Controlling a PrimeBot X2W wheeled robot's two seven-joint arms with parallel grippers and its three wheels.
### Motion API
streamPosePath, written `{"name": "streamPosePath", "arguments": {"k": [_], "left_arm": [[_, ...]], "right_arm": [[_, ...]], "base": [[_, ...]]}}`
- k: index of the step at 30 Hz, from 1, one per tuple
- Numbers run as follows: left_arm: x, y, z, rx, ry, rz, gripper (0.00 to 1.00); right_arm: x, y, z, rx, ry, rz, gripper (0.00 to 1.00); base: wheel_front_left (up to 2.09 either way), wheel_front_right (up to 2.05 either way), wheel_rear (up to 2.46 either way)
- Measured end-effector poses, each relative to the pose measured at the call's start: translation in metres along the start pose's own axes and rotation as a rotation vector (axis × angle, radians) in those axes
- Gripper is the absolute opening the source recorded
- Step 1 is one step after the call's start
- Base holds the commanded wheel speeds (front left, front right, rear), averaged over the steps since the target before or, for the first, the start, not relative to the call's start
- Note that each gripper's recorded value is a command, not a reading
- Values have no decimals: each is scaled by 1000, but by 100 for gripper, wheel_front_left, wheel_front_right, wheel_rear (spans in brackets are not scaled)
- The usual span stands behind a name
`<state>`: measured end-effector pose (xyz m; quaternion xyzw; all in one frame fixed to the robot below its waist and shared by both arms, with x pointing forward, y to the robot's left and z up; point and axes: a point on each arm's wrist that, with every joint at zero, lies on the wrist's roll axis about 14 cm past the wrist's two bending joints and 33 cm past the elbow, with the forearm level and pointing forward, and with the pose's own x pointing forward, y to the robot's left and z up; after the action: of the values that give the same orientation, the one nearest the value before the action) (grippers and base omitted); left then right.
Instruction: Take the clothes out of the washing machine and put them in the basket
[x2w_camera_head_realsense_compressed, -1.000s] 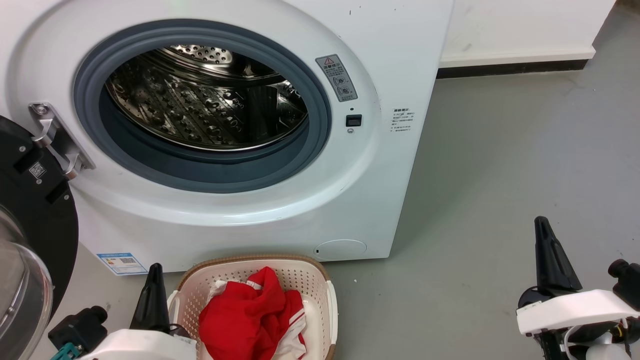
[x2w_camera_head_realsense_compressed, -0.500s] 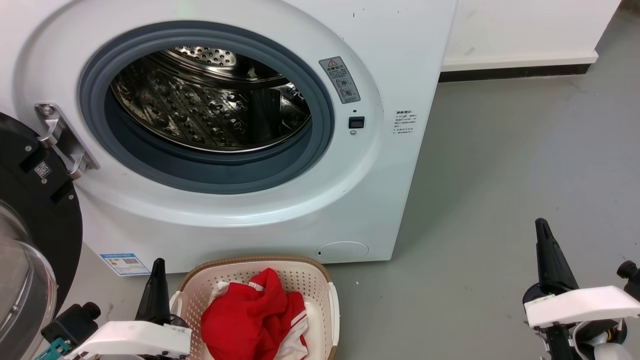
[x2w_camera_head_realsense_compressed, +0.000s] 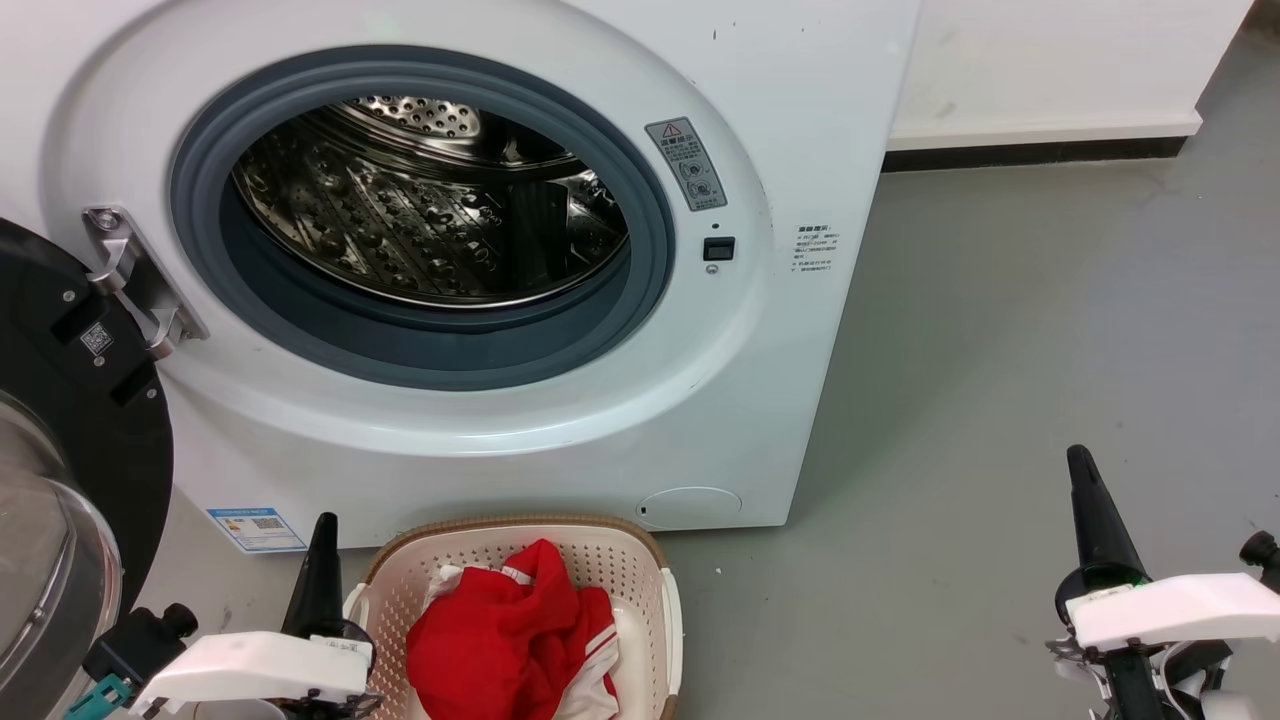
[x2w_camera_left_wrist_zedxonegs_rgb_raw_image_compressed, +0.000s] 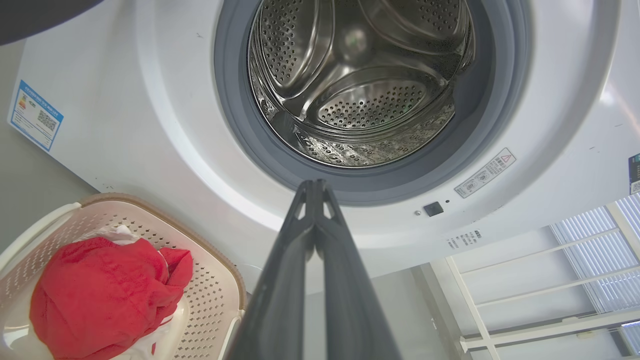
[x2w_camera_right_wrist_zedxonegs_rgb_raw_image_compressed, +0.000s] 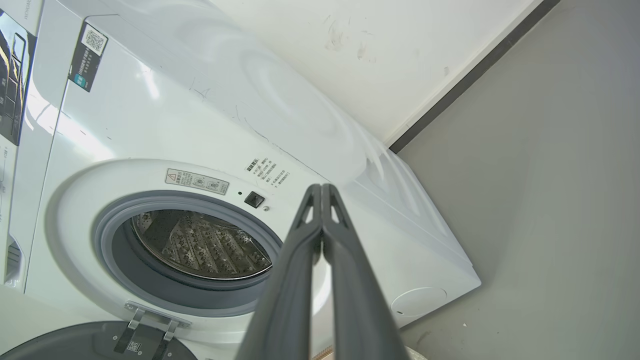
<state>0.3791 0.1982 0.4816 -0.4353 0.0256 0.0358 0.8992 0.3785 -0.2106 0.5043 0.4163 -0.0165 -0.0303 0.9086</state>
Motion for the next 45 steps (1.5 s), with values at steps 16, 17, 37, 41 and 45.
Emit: {"name": "streamPosePath", "arguments": {"k": [16, 17, 37, 41, 45], "left_arm": [[2, -2, 1, -184, 11, -4, 0], [3, -2, 2, -196, 11, -5, 0], [5, -8, 5, -399, 19, -27, 0], [5, -8, 6, -435, 21, -31, 0], [5, -9, 7, -468, 22, -35, 0]], "right_arm": [[2, -1, -3, 196, 19, -10, 0], [3, -1, -3, 208, 19, -10, 0], [4, 0, -6, 424, 42, -12, 0], [4, 0, -7, 461, 47, -12, 0], [4, 0, -8, 496, 53, -12, 0]], "base": [[0, 0, 0], [0, 0, 0], [0, 0, 0], [0, 0, 0], [0, 0, 0]]}}
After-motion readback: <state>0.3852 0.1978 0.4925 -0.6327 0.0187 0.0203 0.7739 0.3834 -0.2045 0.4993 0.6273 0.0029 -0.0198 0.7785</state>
